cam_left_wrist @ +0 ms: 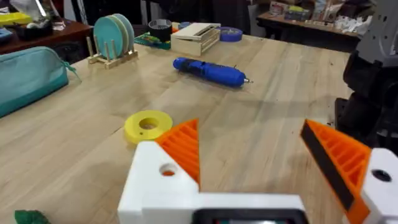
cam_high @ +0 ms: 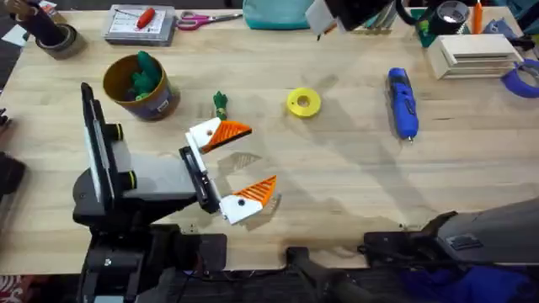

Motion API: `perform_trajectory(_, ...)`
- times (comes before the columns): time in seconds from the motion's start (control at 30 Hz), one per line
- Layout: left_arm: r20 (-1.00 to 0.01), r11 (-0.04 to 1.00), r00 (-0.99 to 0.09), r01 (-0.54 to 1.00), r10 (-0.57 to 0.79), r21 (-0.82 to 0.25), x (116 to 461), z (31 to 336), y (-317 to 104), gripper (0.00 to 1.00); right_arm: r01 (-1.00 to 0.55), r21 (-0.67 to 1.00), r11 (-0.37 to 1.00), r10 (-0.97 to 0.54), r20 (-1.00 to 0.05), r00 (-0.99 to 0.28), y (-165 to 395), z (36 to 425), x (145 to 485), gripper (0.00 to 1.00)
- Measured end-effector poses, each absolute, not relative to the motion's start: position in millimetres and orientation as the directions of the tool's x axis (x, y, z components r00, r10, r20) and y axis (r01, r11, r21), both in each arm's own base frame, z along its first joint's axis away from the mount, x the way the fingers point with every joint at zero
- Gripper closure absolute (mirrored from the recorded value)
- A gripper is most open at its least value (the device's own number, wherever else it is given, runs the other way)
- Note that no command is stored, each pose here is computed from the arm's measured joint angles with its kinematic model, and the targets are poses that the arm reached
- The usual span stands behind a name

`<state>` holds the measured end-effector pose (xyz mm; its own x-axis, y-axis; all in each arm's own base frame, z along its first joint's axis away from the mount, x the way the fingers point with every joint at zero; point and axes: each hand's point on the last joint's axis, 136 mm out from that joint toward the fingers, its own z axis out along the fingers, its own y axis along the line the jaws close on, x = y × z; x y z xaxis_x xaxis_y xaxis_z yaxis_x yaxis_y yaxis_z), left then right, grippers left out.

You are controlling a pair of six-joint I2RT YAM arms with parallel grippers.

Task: Pick up the gripper from the table and insert it into the empty holder that is missing its gripper. Then pick up a screw, insert it into the mounting hole, and use the screwdriver to tighten it. Finally, clean up the table by picking up the vegetable and placing it into the bucket.

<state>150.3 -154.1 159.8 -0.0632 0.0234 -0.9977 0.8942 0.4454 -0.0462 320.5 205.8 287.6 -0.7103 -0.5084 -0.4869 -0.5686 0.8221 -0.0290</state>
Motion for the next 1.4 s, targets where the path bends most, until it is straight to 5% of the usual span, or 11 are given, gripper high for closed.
perform_trajectory(0.6,-0.998,0.445,-0.063,0.894,0.023,-0.046,150,160,-154,0.015,-0.699,-0.026,0.714,-0.615,-0.5,-0.61,243,292,295,0.995)
perform_trajectory(1.4,-0.998,0.445,-0.063,0.894,0.023,-0.046,150,160,-154,0.015,-0.972,-0.138,0.189,-0.832,-0.549,-0.084,318,301,232,0.995)
